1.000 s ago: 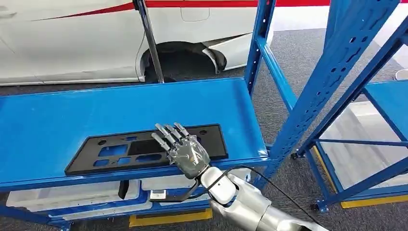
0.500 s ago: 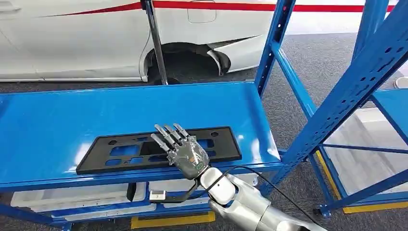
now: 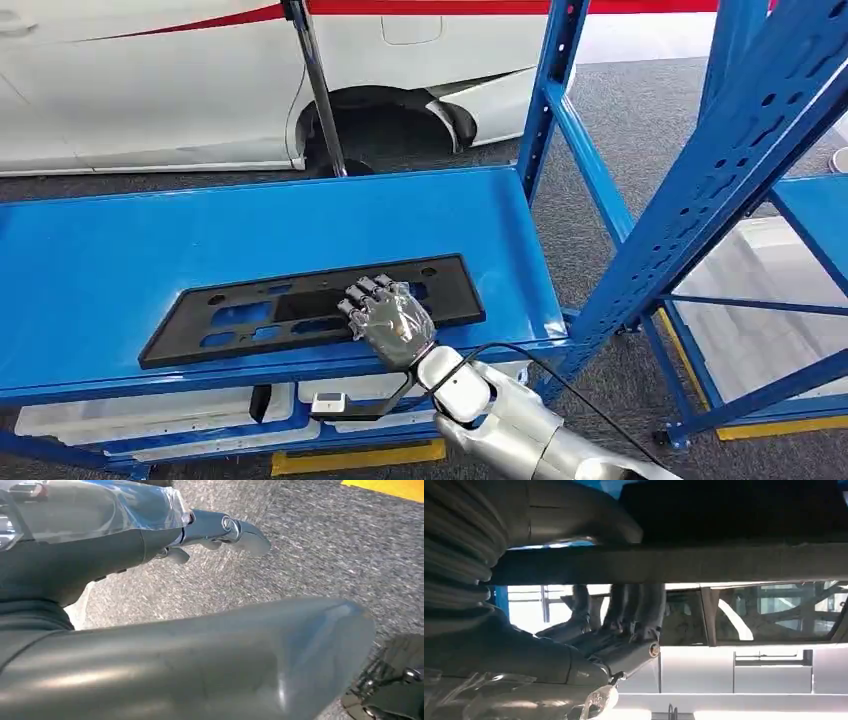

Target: Take the parts from the cabinet and place them on the table.

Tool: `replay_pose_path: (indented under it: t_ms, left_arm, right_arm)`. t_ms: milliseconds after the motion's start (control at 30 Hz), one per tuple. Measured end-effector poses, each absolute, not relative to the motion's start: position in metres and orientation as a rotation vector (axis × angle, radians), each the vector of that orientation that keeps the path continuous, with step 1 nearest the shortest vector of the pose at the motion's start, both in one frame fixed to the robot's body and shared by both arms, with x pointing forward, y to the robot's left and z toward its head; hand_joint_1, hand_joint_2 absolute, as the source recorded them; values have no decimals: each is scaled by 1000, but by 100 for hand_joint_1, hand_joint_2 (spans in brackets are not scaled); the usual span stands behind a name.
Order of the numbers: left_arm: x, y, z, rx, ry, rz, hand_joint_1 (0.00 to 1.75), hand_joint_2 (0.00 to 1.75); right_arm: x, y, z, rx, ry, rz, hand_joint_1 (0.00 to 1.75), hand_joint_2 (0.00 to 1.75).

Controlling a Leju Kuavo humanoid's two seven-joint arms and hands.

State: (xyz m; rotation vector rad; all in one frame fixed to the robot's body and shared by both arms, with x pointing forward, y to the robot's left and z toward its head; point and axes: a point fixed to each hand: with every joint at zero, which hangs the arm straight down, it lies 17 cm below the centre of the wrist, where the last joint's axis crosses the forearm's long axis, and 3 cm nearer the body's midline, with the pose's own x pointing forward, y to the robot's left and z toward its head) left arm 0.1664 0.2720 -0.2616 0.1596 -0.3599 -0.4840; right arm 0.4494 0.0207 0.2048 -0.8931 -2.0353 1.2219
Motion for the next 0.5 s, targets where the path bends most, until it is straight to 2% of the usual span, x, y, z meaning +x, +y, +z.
replay_pose_path:
  t_ms: [500]
  left_arm:
    - [168,270,-261,151,-370,-486,0,0]
  right_arm:
    - [451,21,201,-875,-2015,1228,175,175]
